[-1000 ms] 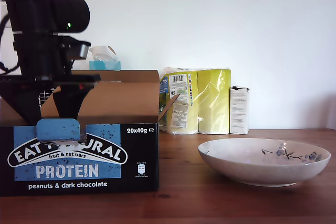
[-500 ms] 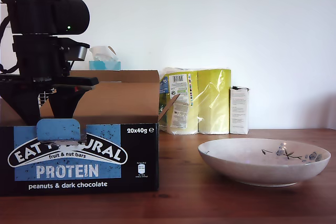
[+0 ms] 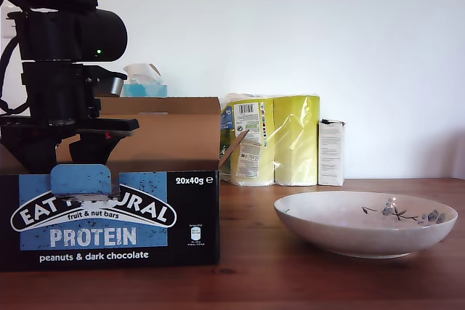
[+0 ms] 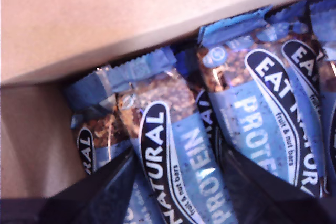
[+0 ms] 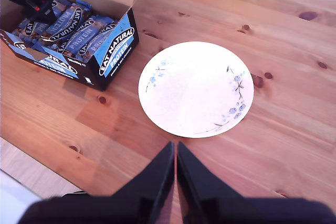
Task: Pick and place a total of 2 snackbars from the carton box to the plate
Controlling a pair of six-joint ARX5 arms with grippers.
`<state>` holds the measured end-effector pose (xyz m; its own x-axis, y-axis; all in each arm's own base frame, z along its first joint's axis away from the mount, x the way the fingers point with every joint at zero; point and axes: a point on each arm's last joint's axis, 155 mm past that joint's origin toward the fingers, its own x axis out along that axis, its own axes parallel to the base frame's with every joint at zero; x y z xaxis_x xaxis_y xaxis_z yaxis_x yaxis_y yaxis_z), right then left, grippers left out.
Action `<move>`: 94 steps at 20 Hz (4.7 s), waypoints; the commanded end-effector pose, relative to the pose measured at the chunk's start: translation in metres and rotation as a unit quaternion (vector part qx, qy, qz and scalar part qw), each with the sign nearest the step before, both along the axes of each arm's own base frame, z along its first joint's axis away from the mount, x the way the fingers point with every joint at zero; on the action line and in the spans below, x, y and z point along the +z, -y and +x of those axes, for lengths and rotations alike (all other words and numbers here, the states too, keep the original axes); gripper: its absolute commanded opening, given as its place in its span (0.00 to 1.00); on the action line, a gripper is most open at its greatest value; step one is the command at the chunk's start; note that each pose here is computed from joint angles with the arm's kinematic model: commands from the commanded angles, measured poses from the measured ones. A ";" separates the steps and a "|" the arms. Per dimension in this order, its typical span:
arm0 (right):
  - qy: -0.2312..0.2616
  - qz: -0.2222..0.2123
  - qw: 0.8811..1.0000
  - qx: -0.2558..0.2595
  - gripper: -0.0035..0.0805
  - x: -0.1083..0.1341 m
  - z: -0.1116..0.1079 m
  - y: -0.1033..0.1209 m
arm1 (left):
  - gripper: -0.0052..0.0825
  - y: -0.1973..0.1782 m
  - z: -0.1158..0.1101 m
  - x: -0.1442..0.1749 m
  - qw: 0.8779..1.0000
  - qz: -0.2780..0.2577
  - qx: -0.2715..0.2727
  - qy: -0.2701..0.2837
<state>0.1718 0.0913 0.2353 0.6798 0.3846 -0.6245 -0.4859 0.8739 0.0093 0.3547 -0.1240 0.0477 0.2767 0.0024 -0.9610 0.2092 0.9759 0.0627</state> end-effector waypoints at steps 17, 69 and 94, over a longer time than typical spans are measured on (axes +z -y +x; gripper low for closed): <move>0.016 -0.004 1.000 0.010 0.03 0.007 0.002 -0.002 | 0.34 0.008 0.008 0.036 1.000 -0.017 -0.015 0.010; 0.025 0.016 0.999 0.011 0.03 0.009 -0.031 0.009 | 0.35 0.358 -0.027 0.046 0.884 -0.242 -0.347 0.199; 0.054 0.066 0.984 0.154 0.03 0.033 -0.038 -0.042 | 0.03 0.085 -0.039 0.095 0.979 -0.051 -0.162 0.113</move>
<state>0.1366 0.1307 0.2615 0.5803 0.6389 -0.5051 -0.7178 0.6942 0.0535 0.3160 -0.2129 0.1459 0.4490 -0.2179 -0.8666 0.5147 0.8558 0.0515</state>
